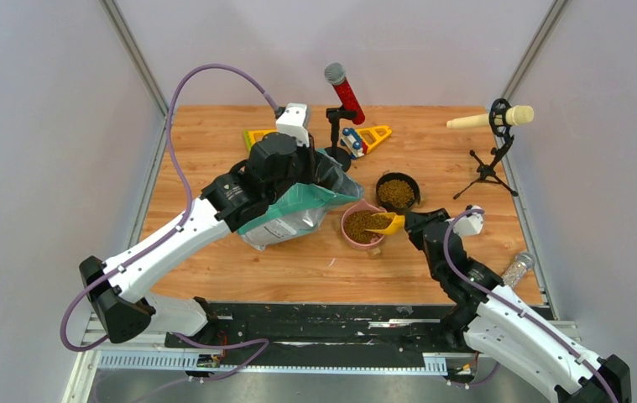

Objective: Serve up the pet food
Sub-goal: Pour the pet food into the pet food bowl.

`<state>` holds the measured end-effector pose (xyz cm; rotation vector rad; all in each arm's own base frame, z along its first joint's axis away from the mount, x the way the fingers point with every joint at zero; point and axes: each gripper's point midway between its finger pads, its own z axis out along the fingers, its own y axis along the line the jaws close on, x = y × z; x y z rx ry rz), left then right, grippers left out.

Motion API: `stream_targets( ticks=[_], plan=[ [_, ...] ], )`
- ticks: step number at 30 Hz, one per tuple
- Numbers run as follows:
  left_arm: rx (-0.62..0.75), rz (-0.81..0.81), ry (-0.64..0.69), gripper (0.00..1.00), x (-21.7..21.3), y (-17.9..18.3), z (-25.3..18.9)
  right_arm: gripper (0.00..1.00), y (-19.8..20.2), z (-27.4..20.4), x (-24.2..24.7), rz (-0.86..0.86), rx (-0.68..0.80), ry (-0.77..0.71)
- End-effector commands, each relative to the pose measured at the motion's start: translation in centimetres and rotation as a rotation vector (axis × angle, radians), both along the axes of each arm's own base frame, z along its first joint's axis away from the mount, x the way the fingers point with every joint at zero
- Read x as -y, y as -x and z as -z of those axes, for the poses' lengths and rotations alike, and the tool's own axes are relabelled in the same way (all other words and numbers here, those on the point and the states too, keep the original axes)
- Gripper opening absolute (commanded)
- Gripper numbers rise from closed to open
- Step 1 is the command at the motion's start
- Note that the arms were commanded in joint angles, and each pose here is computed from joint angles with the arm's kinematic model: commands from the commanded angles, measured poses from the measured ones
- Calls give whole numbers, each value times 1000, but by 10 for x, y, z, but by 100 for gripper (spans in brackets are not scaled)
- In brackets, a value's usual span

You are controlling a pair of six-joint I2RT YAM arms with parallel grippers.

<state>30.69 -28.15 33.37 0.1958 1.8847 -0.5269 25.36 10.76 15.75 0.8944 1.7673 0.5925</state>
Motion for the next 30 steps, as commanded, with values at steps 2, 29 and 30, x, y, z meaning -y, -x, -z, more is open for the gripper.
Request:
stream_targets(
  ticks=[2,29,30],
  plan=[
    [62,-35,69,0,-7,-2,-25,0,-14,-45,-6,6,119,-46],
    [70,-51,64,0,-14,0,-26,0,-1,-52,5,-60,67,142],
    [71,-51,64,0,-14,-1,-26,0,-1,-53,5,-63,70,147]
  ],
)
